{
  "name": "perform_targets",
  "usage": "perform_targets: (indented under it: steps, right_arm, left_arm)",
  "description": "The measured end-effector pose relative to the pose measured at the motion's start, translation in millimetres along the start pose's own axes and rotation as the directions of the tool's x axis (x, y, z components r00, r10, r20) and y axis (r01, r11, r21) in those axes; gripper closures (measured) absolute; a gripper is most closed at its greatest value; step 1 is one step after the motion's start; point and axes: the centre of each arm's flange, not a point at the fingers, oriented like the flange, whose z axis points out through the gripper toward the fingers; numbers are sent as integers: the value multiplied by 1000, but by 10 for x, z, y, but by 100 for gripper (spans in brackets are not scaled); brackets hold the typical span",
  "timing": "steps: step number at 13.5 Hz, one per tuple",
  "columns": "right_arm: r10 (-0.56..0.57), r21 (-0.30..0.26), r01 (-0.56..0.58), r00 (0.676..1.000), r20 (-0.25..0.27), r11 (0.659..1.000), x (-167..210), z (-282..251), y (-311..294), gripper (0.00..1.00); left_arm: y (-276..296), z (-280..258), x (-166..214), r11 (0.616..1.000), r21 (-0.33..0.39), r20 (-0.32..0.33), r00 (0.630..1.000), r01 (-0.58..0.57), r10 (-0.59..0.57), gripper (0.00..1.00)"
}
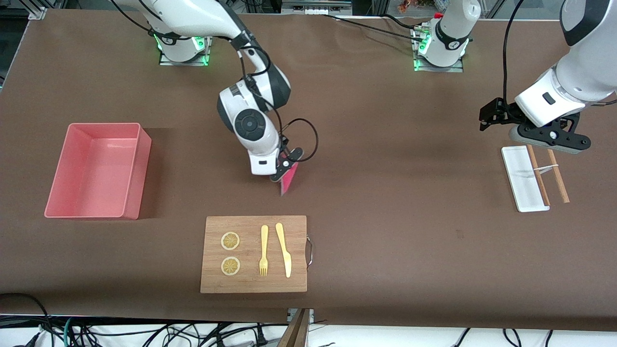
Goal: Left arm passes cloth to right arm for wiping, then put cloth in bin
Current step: 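Wipe the table beside the wooden board with the cloth in the right gripper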
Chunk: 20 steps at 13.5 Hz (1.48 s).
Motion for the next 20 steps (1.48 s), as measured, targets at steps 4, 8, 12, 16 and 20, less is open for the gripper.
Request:
perform_targets:
  steps: [4,8,12,16,20]
  right_arm:
    - [7,23,-8,999,44,1000,62,-421,119,98]
    - [-15,47,10,995,99,999,-146,-150,825,98]
    - [-30,37,25,987,155,999,-410,89,1422,98]
    - [-106,29,102,976,191,994,-818,113,2199,98]
    - [-220,52,214,956,195,975,-1292,47,2964,98]
  left_arm:
    - [-90,9,-10,1000,-12,0,1000,-17,17,0]
    - [-88,11,-9,1000,-12,1,1000,-18,18,0]
    - [-88,11,-9,1000,-12,1,1000,-19,19,0]
    - [-88,11,-8,1000,-12,1,1000,-19,19,0]
    - [-88,11,-8,1000,-12,1,1000,-18,19,0]
